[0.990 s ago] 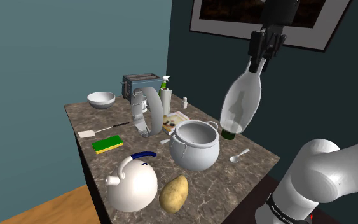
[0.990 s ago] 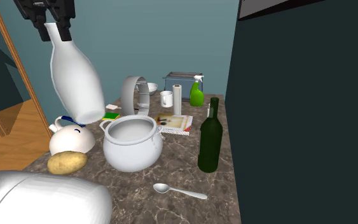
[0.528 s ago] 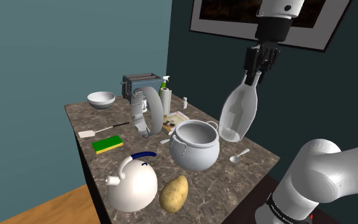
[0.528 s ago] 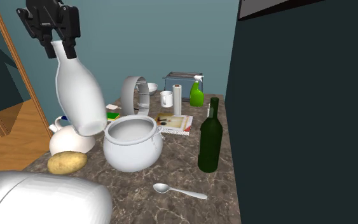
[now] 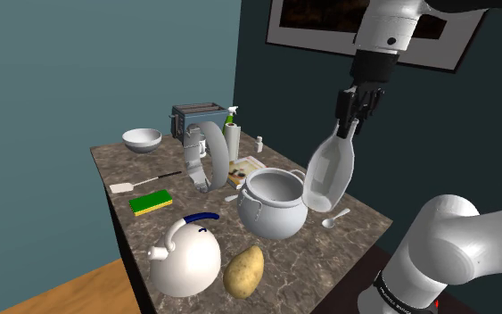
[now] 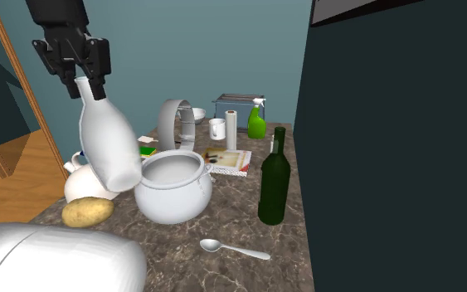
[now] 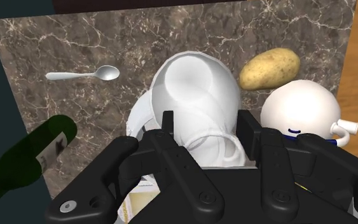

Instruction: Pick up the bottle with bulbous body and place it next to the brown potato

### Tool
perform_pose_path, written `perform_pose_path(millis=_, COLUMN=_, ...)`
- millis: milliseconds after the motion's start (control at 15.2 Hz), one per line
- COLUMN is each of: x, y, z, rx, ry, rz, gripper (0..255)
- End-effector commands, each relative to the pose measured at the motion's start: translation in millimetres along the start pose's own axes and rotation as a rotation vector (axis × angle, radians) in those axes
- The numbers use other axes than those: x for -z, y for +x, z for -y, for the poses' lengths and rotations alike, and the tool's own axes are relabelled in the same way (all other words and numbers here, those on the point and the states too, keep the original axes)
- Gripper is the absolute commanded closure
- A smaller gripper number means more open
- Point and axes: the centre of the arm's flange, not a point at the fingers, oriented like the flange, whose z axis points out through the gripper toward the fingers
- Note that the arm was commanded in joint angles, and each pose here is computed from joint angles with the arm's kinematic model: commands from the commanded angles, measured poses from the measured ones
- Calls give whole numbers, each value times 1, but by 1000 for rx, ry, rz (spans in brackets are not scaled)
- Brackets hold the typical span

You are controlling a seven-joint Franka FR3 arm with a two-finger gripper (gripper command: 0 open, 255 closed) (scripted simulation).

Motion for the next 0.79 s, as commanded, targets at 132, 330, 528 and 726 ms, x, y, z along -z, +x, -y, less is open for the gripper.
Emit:
perform_pose_path(millis=132, x=-21, y=0, z=-1, rx=0, ry=0, rz=-1, gripper=255)
perform_pose_path(millis=330, x=-37, y=0, z=0, rx=0, ry=0, rz=-1, gripper=255)
perform_pose_path(millis=528, x=-52, y=0, z=0, rx=0, ry=0, rz=-1, gripper=255)
perform_pose_path(millis=726, x=-68, y=0, z=0, rx=0, ry=0, rz=-1, gripper=255)
